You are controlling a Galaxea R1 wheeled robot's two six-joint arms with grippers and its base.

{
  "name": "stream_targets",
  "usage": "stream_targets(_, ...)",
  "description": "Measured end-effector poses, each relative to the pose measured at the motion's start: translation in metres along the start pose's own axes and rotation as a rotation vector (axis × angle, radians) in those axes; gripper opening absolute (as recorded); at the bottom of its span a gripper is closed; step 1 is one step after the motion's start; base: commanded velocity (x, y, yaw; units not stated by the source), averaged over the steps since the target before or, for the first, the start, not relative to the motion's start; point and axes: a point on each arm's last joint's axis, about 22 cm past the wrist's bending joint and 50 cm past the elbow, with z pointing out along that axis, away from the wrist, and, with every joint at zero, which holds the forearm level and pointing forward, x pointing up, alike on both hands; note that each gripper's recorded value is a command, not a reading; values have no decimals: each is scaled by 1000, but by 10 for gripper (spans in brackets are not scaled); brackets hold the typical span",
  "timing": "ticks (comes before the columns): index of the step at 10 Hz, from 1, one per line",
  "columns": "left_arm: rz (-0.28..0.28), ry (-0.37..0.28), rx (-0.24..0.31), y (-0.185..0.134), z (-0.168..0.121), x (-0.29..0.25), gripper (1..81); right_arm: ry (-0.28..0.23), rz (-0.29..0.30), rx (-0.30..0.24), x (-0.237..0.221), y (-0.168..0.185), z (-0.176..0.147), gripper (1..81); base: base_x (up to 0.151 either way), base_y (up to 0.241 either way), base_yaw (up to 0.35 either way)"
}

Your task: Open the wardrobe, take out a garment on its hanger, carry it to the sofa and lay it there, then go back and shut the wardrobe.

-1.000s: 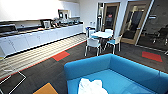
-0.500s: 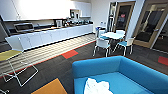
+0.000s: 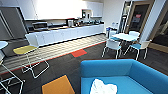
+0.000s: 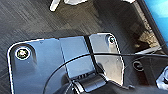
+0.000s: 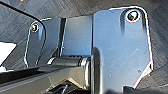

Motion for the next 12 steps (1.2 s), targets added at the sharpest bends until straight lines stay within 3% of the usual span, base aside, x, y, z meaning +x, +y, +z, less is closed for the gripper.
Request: stream_targets(12,30,-38,43,-3,18,-33,811,1,-1,-1,0,1,0,811,0,0,280)
